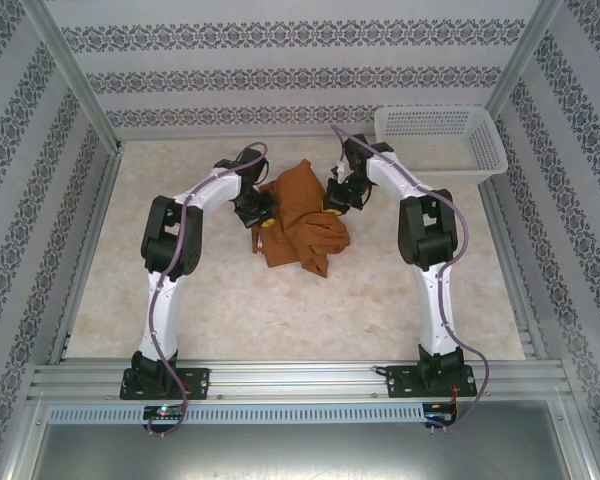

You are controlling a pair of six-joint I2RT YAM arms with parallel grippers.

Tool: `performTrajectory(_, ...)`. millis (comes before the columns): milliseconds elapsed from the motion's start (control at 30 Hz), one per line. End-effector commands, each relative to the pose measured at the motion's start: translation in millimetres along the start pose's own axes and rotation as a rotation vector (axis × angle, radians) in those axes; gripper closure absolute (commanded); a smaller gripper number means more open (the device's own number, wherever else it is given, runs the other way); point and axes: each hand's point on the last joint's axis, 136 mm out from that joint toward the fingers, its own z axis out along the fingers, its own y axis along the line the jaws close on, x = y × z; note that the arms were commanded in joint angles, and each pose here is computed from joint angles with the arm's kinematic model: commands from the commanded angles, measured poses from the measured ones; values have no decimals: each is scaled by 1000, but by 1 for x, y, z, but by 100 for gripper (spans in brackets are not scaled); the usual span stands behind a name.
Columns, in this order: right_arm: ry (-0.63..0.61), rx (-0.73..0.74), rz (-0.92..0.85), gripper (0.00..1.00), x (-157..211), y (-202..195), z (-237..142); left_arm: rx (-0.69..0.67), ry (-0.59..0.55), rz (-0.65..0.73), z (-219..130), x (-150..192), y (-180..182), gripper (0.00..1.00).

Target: Roll up the long pants

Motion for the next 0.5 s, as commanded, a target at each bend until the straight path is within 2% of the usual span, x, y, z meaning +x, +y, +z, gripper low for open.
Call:
performTrajectory(0,-80,219,-52,100,8,-14,-73,-24,42,10,40,17,-7,100)
performTrajectory(100,-138,376,-97,100,8,-11,-100,-11,54,28,47,26,-21,100)
performTrajectory(200,-169,483,-167,100,11,10,-107,4,60,35,51,31,-30,100)
performTrajectory(300,-156,549,-221,100,16,28,-91,9,60,34,50,32,-32,100)
performTrajectory(467,-107,580,-294,100,32,54,-35,6,46,45,43,31,-33,100)
